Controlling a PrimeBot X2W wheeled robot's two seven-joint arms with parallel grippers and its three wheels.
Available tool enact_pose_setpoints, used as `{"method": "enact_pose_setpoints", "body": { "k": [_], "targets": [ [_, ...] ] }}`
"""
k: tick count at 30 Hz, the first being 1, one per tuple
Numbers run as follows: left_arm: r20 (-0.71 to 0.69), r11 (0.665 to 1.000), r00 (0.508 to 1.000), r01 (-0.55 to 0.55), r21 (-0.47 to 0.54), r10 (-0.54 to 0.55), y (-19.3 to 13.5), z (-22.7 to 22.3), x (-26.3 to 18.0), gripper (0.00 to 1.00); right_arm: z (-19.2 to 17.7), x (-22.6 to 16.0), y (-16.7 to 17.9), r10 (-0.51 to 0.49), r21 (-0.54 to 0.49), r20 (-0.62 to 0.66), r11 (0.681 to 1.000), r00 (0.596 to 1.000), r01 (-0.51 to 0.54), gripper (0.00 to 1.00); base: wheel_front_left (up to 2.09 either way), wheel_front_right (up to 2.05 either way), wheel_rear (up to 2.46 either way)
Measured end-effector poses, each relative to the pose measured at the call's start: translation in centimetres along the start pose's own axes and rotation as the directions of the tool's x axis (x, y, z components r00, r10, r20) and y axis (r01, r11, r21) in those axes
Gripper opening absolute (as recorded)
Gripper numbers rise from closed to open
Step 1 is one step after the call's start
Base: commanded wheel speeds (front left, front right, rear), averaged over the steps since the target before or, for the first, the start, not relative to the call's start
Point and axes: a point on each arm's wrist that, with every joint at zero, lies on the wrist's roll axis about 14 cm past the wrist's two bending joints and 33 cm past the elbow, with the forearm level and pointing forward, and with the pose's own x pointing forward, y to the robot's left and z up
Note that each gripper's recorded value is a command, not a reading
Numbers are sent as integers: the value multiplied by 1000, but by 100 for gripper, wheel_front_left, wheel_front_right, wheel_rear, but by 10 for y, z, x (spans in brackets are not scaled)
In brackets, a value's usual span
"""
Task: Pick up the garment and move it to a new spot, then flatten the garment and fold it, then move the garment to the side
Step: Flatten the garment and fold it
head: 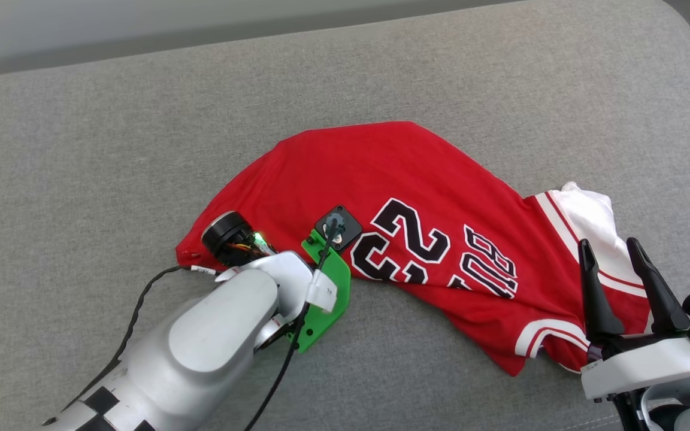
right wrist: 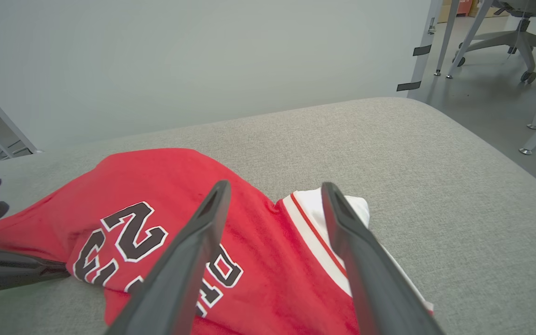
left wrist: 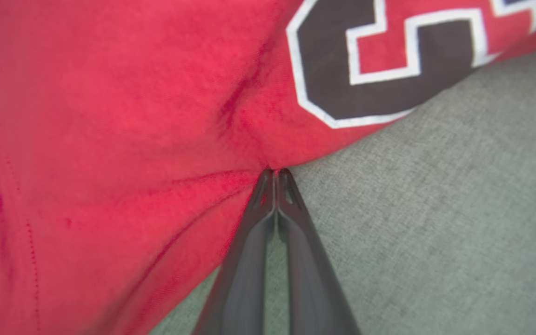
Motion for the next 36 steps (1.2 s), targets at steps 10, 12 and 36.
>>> {"method": "enact_pose_setpoints", "body": {
  "k": [10, 12, 36],
  "targets": [
    [158, 997, 984, -77, -20, 79, 20, 16, -27, 0, 9, 0, 5, 21, 27, 34, 999, 999, -22, 100, 0, 0, 0],
    [207, 993, 971, -115, -27, 118, 29, 24, -41, 0, 12, 0, 7, 27, 30, 44, 999, 999, -29, 100, 0, 0, 0],
    [172, 749, 755, -541, -383, 633, 142, -25, -210, 0, 13, 14, 43, 147, 39, 29, 988, 989, -148, 100, 0, 0, 0]
  ]
}}
